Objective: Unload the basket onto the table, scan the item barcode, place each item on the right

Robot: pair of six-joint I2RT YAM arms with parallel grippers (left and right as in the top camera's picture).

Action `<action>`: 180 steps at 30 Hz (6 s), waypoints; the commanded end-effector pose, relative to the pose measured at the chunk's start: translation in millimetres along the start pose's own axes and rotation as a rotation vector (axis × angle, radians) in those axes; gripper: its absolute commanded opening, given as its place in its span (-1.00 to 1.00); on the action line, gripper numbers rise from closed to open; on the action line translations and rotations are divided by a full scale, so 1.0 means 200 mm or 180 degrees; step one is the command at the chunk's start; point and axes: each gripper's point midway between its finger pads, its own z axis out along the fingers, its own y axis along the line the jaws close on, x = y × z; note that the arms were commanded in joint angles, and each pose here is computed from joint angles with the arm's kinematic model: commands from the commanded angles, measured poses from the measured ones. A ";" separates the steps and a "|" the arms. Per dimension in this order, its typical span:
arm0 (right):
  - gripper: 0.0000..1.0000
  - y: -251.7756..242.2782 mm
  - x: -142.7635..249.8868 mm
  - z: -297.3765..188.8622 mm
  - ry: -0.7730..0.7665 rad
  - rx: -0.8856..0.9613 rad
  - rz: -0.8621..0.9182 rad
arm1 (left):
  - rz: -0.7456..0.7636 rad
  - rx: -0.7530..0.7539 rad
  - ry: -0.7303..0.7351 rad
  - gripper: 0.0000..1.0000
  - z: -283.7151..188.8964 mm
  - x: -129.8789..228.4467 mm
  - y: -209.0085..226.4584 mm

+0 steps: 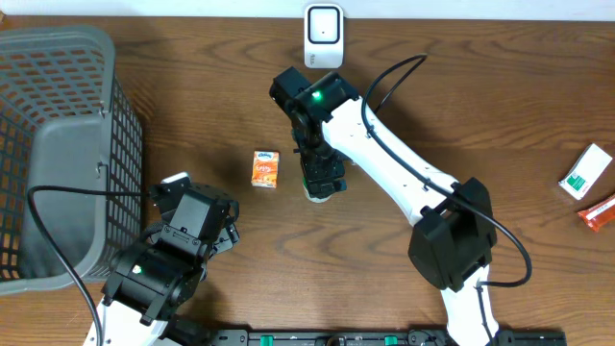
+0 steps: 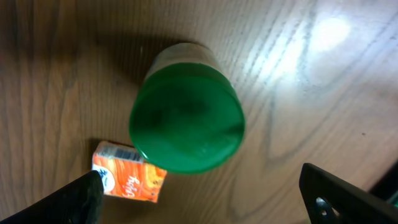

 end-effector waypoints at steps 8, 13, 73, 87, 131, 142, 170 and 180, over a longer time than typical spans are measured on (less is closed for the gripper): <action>0.95 0.04 -0.04 0.29 0.0042 -0.0021 0.0107 | 0.0028 -0.0035 -0.0020 0.54 0.00 0.00 0.01; 0.90 0.04 -0.09 0.37 0.0042 -0.0019 0.0172 | 0.0027 -0.0034 -0.0021 0.54 0.00 0.00 0.01; 0.98 0.07 -0.44 -0.08 0.0093 0.0261 -0.3871 | 0.0027 -0.0034 -0.0021 0.54 0.00 0.00 0.01; 0.98 -0.02 -0.42 0.05 -0.0050 0.0484 -0.0916 | 0.0027 -0.0034 -0.0021 0.54 0.00 0.00 0.01; 0.07 0.10 -0.43 0.40 -0.0513 -0.0013 -0.0879 | 0.0027 -0.0034 -0.0021 0.54 0.00 0.00 0.01; 0.17 0.21 -0.38 0.37 -0.0314 -0.0115 -0.4673 | 0.0028 -0.0035 -0.0020 0.54 0.00 0.00 0.01; 0.99 0.03 -0.41 0.18 -0.0132 0.0347 -0.4166 | 0.0027 -0.0034 -0.0021 0.54 0.00 0.00 0.01; 0.98 0.16 -0.37 0.18 -0.0158 -0.0063 -0.3964 | 0.0028 -0.0035 -0.0020 0.54 0.00 0.00 0.01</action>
